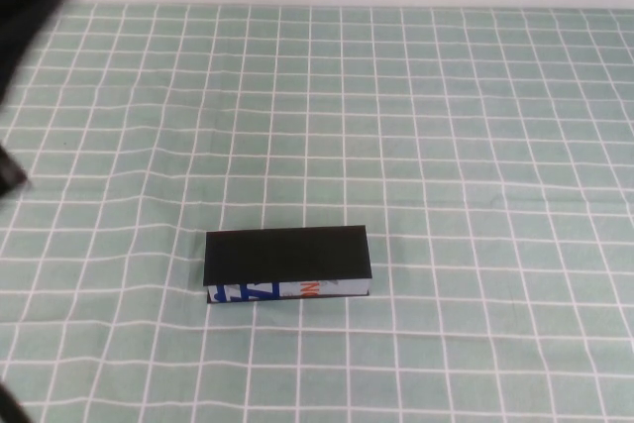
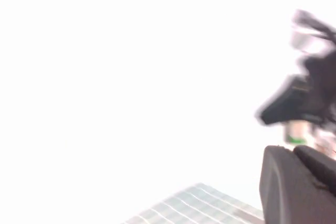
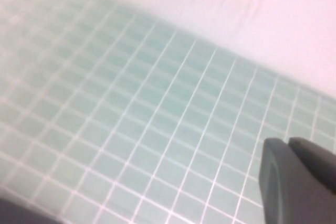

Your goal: Return glasses to glasses case

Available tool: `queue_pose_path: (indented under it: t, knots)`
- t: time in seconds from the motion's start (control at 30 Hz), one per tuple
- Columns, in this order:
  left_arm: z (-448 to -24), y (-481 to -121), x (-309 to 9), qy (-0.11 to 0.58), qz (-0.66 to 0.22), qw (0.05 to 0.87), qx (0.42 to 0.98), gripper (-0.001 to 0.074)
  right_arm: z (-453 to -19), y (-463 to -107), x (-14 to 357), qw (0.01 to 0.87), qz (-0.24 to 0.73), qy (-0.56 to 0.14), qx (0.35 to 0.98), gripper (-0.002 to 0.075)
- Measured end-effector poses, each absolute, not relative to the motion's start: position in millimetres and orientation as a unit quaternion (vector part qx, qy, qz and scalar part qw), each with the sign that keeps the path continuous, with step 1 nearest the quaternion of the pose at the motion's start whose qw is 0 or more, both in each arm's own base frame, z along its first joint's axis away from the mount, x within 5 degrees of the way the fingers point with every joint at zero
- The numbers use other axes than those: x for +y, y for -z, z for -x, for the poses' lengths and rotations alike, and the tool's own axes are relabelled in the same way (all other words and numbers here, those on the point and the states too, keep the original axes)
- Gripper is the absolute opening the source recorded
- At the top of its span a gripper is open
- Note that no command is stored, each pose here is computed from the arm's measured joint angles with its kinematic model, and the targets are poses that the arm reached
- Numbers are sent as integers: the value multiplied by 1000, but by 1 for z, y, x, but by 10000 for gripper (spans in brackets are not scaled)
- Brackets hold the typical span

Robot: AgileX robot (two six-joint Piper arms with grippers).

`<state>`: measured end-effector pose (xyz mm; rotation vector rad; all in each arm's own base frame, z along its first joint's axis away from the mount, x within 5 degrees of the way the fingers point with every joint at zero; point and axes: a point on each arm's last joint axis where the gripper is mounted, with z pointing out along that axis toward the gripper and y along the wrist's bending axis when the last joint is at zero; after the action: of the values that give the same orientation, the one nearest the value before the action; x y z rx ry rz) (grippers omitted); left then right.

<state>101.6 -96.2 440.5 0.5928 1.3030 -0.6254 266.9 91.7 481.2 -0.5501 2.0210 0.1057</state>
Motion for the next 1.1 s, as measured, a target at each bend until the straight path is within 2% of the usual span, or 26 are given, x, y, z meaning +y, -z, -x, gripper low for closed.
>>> queue_pose_path:
  t: [0.1, 0.23, 0.33, 0.5, 0.6, 0.77, 1.1]
  knots:
    - [-105, -445, -93, 268, -245, 728, 581, -5, -223, -486, 75, 544, 193, -54, 815, -13]
    - [-108, -445, -91, 249, -245, 735, 581, -5, -168, -466, 53, 591, 159, -52, 789, -13]
    - [-110, -444, -89, 239, -244, 738, 582, -6, -124, -436, 38, 617, 146, -60, 771, -13]
    - [-110, -440, -91, 235, -268, 722, 593, -5, -65, -360, 19, 659, 137, -76, 736, -13]
    - [-113, -434, -96, 234, -290, 703, 606, -6, -48, -322, 15, 672, 131, -88, 724, -13]
    - [-123, -424, -106, 246, -301, 672, 631, -6, -40, -278, 14, 661, 124, -106, 732, -13]
    - [-125, -423, -107, 249, -298, 667, 636, -5, -42, -268, 15, 650, 122, -111, 742, -13]
